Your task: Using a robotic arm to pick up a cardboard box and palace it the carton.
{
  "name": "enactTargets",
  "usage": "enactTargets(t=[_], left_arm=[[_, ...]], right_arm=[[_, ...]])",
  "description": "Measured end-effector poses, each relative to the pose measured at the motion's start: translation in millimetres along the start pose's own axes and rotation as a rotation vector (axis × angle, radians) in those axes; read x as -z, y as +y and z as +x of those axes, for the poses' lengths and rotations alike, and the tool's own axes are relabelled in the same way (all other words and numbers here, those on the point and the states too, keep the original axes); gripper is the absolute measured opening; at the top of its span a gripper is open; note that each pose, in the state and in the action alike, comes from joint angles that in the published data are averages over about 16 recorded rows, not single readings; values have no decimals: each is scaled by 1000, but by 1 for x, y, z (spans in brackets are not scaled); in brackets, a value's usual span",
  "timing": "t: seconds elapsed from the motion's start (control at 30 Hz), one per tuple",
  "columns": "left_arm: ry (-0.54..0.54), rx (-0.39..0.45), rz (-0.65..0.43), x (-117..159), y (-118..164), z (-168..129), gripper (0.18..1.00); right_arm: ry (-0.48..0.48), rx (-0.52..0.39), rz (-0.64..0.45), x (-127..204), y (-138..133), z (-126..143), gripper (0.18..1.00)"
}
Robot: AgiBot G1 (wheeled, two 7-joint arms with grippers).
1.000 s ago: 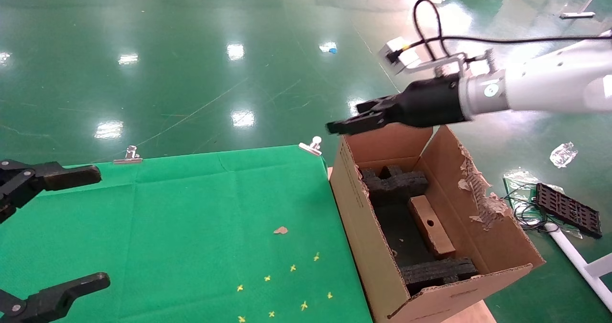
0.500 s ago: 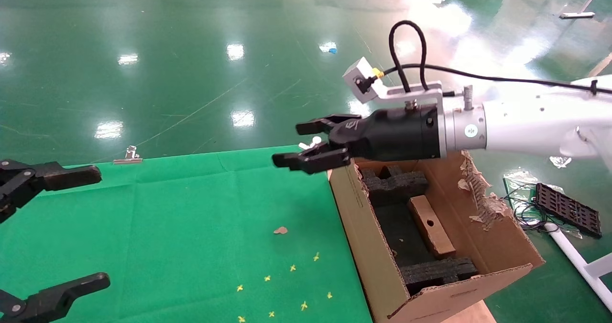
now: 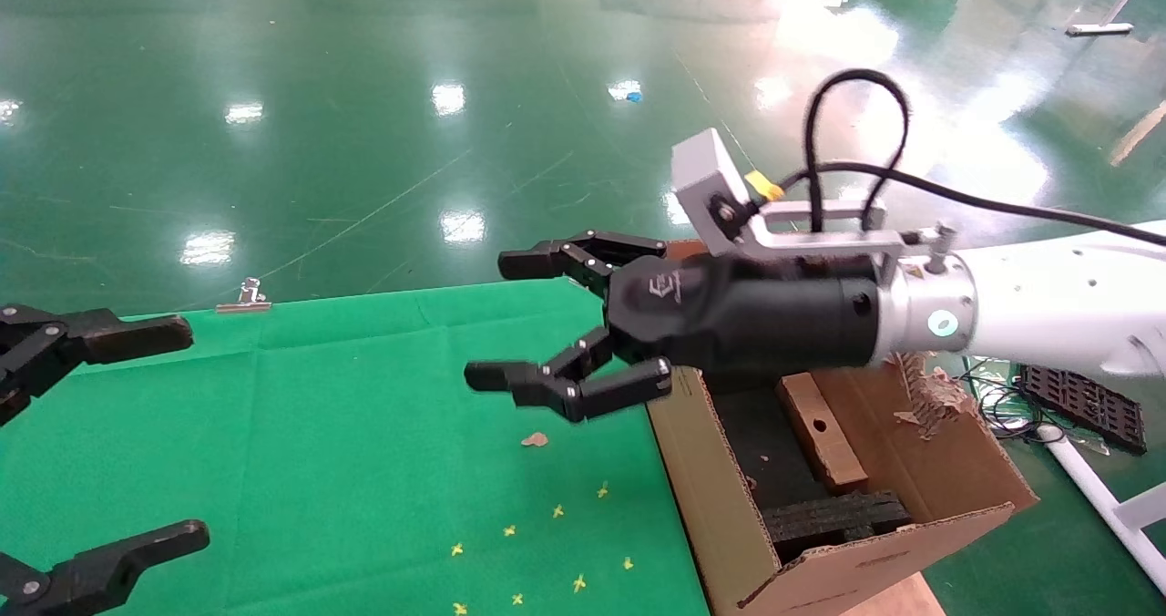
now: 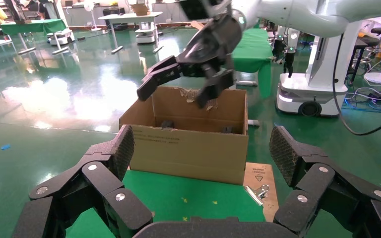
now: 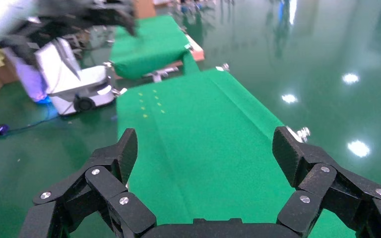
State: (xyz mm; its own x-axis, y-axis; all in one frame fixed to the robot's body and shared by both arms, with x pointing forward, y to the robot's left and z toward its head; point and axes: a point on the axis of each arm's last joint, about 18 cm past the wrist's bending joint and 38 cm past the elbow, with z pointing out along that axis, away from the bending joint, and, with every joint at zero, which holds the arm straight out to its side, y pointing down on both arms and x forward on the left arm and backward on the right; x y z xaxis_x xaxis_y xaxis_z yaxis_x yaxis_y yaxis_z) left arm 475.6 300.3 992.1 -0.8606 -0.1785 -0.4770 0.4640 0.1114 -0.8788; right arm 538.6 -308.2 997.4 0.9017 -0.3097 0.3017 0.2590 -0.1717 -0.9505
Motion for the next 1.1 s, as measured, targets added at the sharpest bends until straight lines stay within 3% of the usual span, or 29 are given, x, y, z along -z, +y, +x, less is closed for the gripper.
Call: enactTargets(t=[0.53, 1.1], left_arm=[[0, 0, 0, 0, 0, 0, 1001], [-1, 0, 0, 0, 0, 0, 1001]], right_arm=[[-111, 198, 116, 16, -13, -62, 1000], [-112, 203, 117, 17, -13, -63, 1000]])
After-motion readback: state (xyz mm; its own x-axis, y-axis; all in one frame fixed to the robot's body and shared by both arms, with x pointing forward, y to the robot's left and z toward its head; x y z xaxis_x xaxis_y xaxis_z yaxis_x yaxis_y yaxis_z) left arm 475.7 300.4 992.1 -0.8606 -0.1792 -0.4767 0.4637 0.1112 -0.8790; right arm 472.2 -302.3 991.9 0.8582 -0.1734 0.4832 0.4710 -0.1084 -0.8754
